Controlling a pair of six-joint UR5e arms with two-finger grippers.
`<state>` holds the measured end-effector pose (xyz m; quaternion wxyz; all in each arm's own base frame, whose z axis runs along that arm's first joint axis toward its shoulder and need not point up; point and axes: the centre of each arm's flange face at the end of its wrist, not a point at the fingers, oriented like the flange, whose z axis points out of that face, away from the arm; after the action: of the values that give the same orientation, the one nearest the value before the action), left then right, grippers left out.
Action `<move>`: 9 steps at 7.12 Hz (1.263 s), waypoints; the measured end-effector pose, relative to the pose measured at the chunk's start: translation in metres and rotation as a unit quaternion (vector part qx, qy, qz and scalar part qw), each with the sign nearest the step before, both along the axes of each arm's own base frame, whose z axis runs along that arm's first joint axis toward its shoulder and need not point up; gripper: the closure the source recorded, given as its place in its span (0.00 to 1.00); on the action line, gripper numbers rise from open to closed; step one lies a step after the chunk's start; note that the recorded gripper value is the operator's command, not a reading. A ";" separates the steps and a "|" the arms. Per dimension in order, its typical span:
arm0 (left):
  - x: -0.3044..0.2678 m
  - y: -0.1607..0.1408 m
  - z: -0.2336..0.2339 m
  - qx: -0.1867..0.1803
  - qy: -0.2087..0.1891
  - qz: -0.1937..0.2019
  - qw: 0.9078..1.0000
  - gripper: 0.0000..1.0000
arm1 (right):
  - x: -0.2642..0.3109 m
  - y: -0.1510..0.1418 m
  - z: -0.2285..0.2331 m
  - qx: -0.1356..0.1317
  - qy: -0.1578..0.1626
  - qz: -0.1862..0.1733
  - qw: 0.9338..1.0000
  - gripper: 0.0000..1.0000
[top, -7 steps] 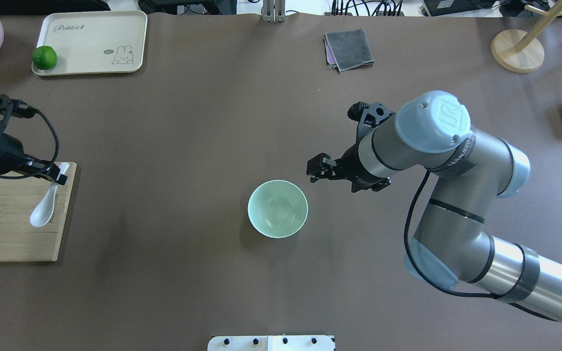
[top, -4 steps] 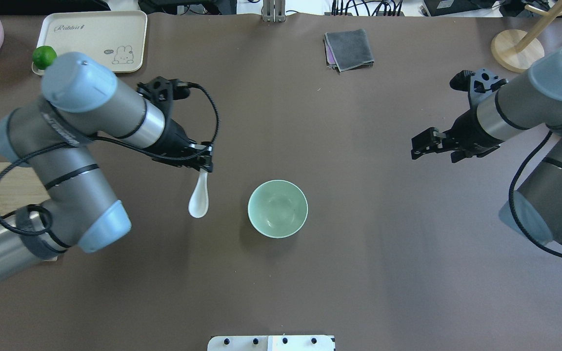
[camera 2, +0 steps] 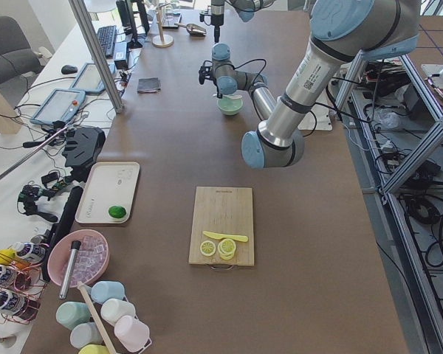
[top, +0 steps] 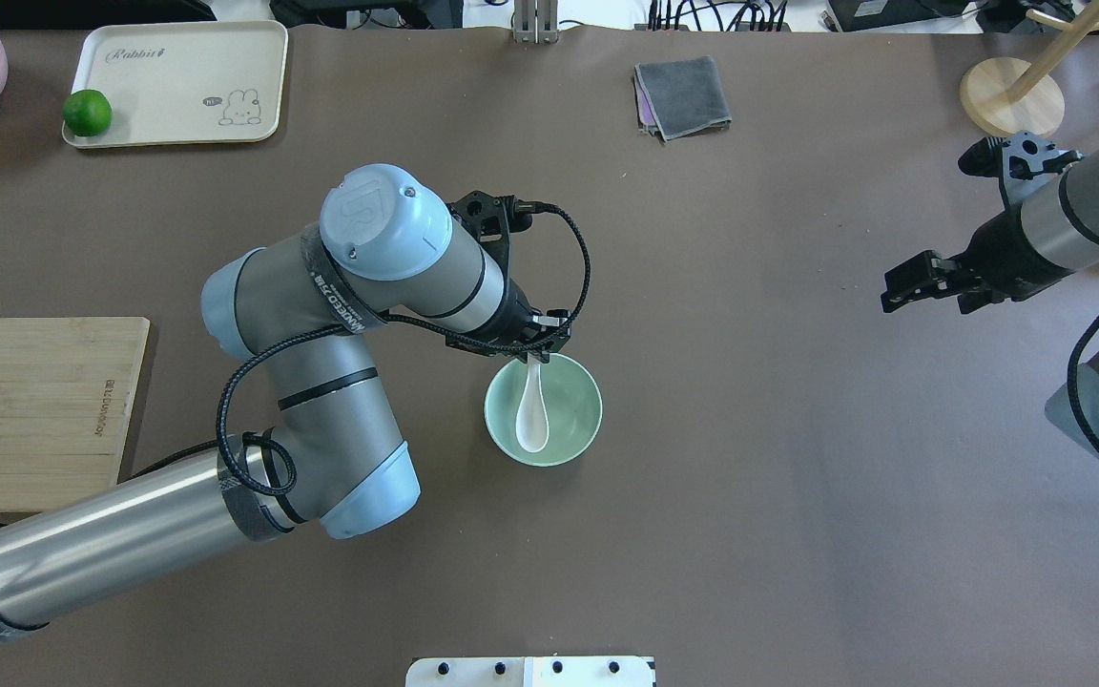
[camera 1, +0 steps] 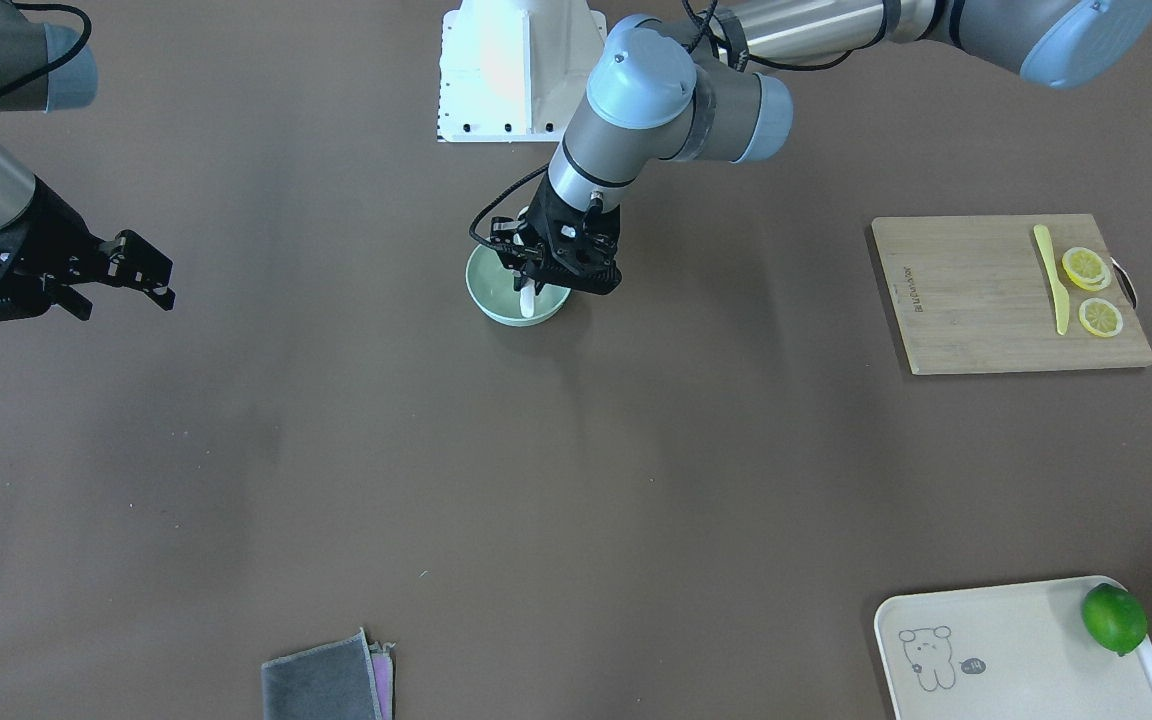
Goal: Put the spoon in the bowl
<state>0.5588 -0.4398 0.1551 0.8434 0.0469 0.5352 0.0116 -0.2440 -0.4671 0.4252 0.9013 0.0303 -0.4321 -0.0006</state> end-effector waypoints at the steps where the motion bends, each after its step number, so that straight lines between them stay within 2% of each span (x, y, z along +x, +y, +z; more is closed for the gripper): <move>1: 0.000 0.000 0.002 0.005 -0.003 -0.008 1.000 0.02 | 0.003 0.002 0.005 -0.003 0.002 0.000 1.000 0.00; 3: -0.017 -0.006 0.026 0.013 -0.016 -0.016 1.000 0.02 | 0.009 0.004 0.012 -0.006 0.006 0.004 1.000 0.00; 4: -0.045 -0.017 0.057 0.037 -0.033 -0.012 0.999 0.02 | 0.017 0.004 0.018 -0.005 0.010 0.005 1.000 0.00; 7: -0.207 -0.079 0.202 0.123 -0.101 0.046 0.986 0.02 | 0.080 -0.001 0.063 0.023 0.031 -0.010 0.999 0.00; 9: -0.335 -0.089 0.307 0.155 -0.129 0.088 0.976 0.02 | 0.149 -0.010 0.115 0.041 0.033 -0.025 0.998 0.00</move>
<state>0.2243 -0.5284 0.4624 0.8834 0.1281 0.4158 0.1741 -0.0950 -0.4775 0.5398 0.9127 0.0558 -0.4027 -0.0420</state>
